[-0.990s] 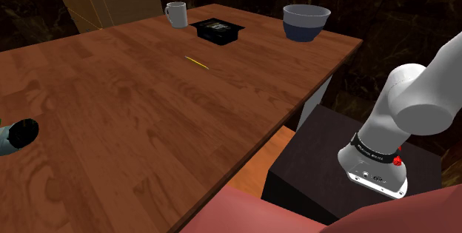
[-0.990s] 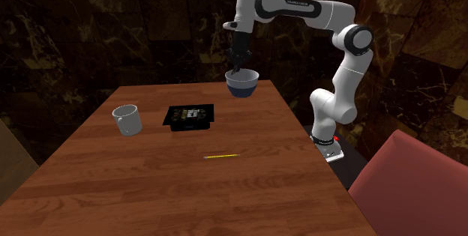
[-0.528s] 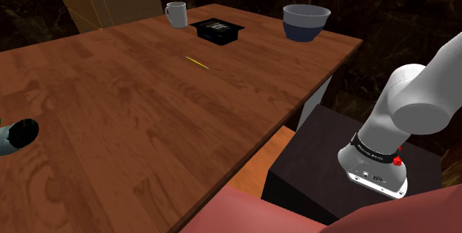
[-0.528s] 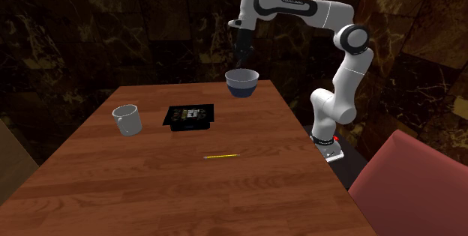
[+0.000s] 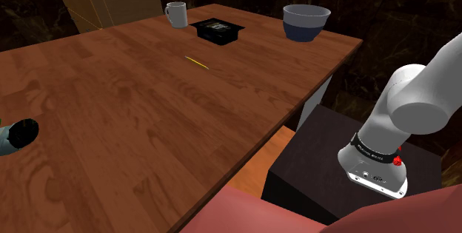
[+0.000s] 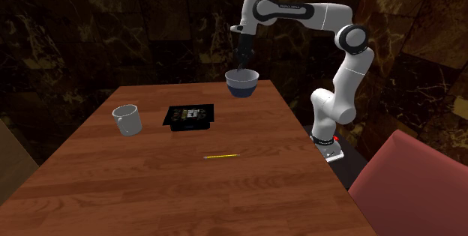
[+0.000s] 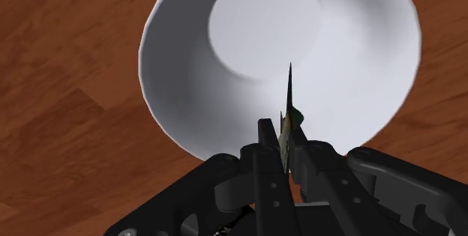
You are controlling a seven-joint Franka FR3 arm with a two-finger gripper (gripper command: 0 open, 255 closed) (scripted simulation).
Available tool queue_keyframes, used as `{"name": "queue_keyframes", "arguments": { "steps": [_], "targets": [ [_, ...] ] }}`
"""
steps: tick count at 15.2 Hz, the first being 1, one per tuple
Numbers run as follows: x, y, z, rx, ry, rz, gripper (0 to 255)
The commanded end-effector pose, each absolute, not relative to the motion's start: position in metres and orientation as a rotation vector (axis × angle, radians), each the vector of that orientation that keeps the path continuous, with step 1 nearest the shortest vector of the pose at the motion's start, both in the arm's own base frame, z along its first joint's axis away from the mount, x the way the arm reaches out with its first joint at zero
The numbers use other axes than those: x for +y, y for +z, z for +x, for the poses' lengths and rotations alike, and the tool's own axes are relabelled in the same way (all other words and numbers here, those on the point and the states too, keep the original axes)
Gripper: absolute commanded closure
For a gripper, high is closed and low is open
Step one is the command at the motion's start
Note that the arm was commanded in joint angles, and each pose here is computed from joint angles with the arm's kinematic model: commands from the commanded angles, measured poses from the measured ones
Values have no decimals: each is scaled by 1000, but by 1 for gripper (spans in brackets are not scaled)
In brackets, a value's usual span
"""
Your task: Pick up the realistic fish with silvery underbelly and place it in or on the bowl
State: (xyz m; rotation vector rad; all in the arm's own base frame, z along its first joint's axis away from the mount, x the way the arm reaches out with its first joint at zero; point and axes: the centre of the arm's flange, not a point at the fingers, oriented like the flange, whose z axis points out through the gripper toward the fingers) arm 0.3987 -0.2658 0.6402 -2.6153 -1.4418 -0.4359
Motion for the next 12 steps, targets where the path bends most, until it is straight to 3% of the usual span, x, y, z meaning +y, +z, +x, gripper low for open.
{"name": "queue_keyframes", "arguments": {
  "steps": [1,12],
  "targets": [
    [-265,630,398,-1442,-436,-2615,255],
    [-265,605,398,-1442,-436,-2615,255]
  ]
}}
